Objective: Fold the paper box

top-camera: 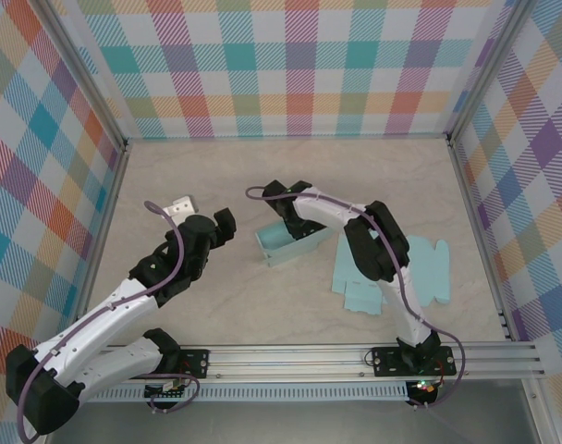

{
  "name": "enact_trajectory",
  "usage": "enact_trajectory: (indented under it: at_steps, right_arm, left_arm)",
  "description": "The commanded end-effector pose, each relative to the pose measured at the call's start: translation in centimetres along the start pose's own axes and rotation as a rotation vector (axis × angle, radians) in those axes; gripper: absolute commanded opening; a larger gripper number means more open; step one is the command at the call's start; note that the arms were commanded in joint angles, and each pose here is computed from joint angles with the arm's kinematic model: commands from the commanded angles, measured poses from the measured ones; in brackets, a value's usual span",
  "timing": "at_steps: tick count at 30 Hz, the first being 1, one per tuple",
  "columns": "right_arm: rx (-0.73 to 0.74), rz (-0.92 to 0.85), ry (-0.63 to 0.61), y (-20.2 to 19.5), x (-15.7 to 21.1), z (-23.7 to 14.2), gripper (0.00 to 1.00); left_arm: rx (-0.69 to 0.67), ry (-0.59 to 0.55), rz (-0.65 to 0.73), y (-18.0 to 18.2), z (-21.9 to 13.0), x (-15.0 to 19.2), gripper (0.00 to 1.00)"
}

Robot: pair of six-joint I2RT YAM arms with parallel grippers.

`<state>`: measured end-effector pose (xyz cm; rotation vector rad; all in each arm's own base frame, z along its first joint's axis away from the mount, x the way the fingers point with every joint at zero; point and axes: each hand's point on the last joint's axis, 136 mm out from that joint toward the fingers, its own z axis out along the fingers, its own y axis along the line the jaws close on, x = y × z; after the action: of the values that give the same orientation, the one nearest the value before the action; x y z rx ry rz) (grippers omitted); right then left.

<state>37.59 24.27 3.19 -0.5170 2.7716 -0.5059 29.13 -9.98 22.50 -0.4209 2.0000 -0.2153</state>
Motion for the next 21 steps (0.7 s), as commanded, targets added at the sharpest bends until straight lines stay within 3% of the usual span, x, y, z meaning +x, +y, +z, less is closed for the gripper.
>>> enact_trajectory:
  at_steps: [1, 7, 12, 15, 17, 21]
  right_arm:
    - [-0.07, 0.008, -0.043, -0.1, -0.8, -2.1, 0.58]
    - [-0.128, 0.018, -0.134, -2.0, -2.6, -6.8, 0.71]
    - [-0.161, 0.053, -0.246, -4.4, -3.7, -12.1, 0.79]
    - [-0.176, 0.094, -0.299, -6.1, -3.2, -14.9, 0.84]
    - [-0.188, 0.13, -0.312, -7.3, -2.2, -16.2, 1.0]
    - [-0.178, 0.242, -0.368, -10.3, 0.4, -18.1, 1.0]
  left_arm:
    - [-0.031, 0.021, 0.047, 0.4, 0.2, -0.2, 0.99]
    - [-0.071, 0.062, 0.077, 1.0, 2.2, 0.4, 0.93]
    - [-0.094, 0.13, 0.118, 1.0, 6.0, 0.7, 0.93]
    - [-0.104, 0.198, 0.139, 0.9, 8.8, 1.3, 0.96]
    - [-0.09, 0.205, 0.143, 0.0, 10.8, 1.1, 1.0]
    - [-0.105, 0.266, 0.204, -1.0, 14.3, 2.1, 1.0]
